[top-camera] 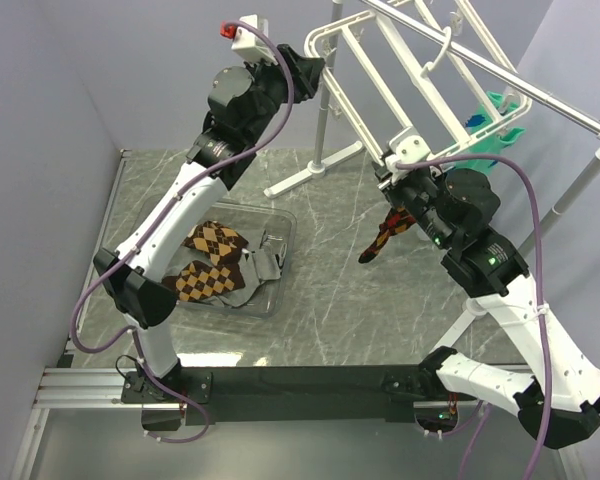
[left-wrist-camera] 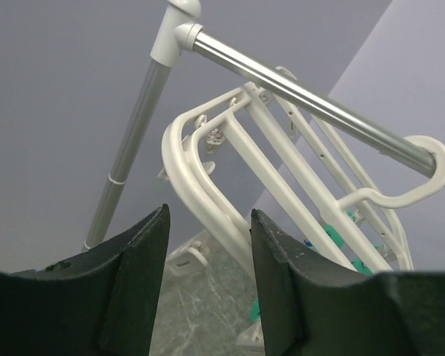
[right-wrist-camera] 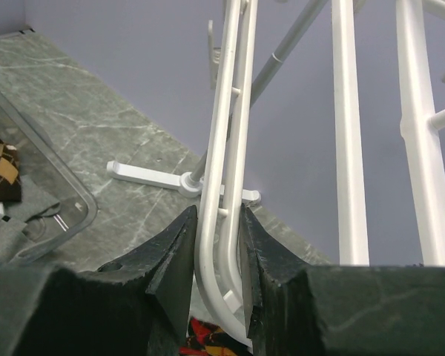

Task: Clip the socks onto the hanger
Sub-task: Rotate the hanger at the clothesline.

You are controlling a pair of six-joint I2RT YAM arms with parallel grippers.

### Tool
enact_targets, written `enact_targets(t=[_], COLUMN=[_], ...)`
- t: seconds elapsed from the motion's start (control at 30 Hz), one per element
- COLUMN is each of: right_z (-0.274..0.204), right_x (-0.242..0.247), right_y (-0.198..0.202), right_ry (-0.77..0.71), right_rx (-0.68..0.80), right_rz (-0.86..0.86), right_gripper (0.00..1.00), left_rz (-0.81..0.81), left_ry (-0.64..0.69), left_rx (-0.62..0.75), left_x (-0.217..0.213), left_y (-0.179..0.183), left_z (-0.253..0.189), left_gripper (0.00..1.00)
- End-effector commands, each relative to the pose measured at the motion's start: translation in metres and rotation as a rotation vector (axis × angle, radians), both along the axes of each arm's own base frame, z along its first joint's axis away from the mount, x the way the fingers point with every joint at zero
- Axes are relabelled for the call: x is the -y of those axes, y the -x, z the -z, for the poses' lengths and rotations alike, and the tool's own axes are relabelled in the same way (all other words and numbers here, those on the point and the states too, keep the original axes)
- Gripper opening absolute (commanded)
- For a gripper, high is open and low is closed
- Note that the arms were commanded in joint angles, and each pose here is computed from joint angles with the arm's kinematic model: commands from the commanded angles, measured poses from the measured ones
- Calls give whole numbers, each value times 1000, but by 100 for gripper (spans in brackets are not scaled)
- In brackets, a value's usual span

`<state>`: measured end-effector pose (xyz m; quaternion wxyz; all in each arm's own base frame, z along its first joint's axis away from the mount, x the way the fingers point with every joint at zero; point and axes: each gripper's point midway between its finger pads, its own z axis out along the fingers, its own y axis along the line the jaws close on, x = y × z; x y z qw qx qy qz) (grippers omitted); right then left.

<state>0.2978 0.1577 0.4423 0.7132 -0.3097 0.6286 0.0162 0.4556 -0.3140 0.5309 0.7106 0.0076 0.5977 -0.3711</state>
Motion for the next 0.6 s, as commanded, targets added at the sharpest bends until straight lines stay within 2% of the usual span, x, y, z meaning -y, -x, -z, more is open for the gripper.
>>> enact_targets(t=[0.0, 0.13, 0.37, 0.53, 0.57], right_z=[-23, -41, -75, -89, -86], right_x=[5, 2, 3, 8, 9], right_y=[16, 33, 69, 76, 72], right_ry=[-74, -138, -282, -377, -381], right_rx=[37, 53, 102, 85, 68], right_rz=[-26, -92, -191, -188, -169], right_gripper=[29, 37, 56, 58, 58], left_rz=[9, 58, 93, 129, 131], left_ry=[35, 40, 82, 170, 173], left_rx=[56, 44, 11, 5, -14], left_x=[-6, 1, 1, -7, -6], left_y=[7, 12, 21, 41, 40], left_z=[-24, -18, -7, -9, 1], left_gripper=[52, 46, 40, 36, 36])
